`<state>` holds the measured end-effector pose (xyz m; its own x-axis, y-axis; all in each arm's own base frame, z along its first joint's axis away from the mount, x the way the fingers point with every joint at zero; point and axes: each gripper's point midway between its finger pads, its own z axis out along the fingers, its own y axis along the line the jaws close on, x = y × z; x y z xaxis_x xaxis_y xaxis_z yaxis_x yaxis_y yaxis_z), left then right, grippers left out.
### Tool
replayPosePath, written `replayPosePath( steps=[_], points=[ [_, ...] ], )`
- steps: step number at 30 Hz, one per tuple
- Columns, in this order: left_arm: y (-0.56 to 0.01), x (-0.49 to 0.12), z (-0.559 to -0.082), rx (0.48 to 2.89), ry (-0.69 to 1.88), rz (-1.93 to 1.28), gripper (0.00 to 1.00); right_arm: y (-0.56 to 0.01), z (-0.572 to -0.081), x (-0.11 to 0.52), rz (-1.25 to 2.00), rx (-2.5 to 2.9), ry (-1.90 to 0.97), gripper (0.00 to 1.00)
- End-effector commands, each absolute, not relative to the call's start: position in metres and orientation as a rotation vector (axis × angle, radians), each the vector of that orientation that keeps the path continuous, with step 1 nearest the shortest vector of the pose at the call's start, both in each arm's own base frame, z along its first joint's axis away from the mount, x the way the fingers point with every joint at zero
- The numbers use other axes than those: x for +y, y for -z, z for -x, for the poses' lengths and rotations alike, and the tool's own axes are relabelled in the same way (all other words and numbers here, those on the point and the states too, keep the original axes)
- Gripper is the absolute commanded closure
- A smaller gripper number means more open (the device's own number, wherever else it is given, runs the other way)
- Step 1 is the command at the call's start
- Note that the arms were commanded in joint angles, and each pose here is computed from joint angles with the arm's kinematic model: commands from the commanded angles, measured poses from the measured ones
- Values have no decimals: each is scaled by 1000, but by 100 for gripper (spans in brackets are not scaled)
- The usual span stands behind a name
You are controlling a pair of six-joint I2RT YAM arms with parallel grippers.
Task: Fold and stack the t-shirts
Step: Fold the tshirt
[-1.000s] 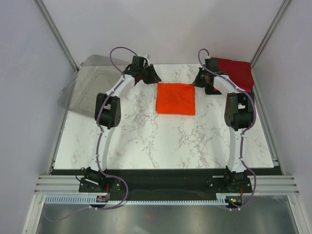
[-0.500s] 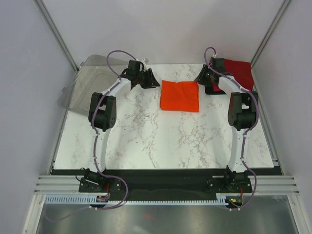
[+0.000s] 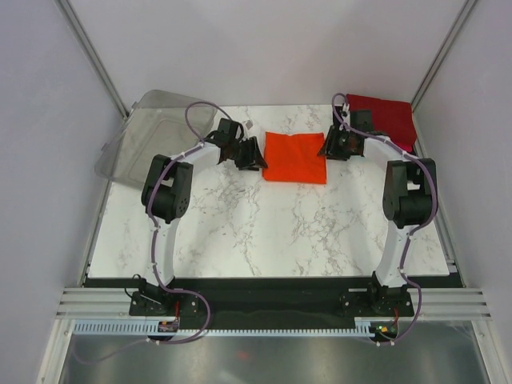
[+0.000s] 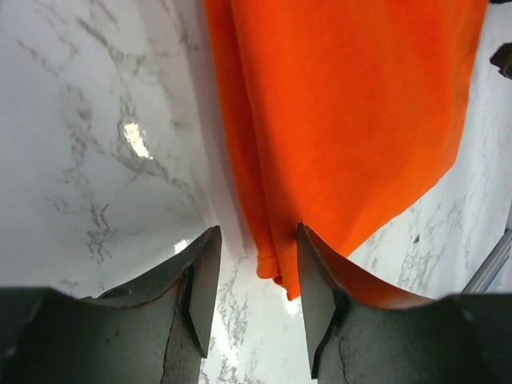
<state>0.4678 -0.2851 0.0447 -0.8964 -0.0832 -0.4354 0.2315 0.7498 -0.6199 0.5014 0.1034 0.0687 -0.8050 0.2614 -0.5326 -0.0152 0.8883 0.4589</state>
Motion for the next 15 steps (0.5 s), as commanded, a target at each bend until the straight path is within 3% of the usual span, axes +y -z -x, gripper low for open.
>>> replayPosePath(
  steps=[1, 5, 8, 9, 10, 12, 13, 15],
  points=[
    [-68, -293, -464, 2418, 1001, -225, 50, -81, -480, 107, -116, 2435, -639, 51],
    [-60, -298, -455, 2443, 1052, -218, 55, -73, -459, 109, -127, 2450, -662, 50],
    [-59, -299, -447, 2462, 1081, -193, 75, -62, -440, 114, -161, 2479, -679, 55],
    [-54, -295, -441, 2491, 1071, -168, 90, -50, -422, 117, -160, 2518, -664, 61],
    [-51, -290, -435, 2532, 1042, -131, 94, -48, -416, 119, -158, 2518, -647, 66],
    [-58, -275, -419, 2606, 933, -70, 98, -45, -391, 126, -142, 2517, -639, 82],
    [-65, -272, -414, 2597, 899, -69, 98, -45, -384, 127, -145, 2520, -629, 85],
    [-78, -260, -403, 2597, 799, -21, 87, -47, -363, 128, -181, 2517, -625, 86]
  ],
)
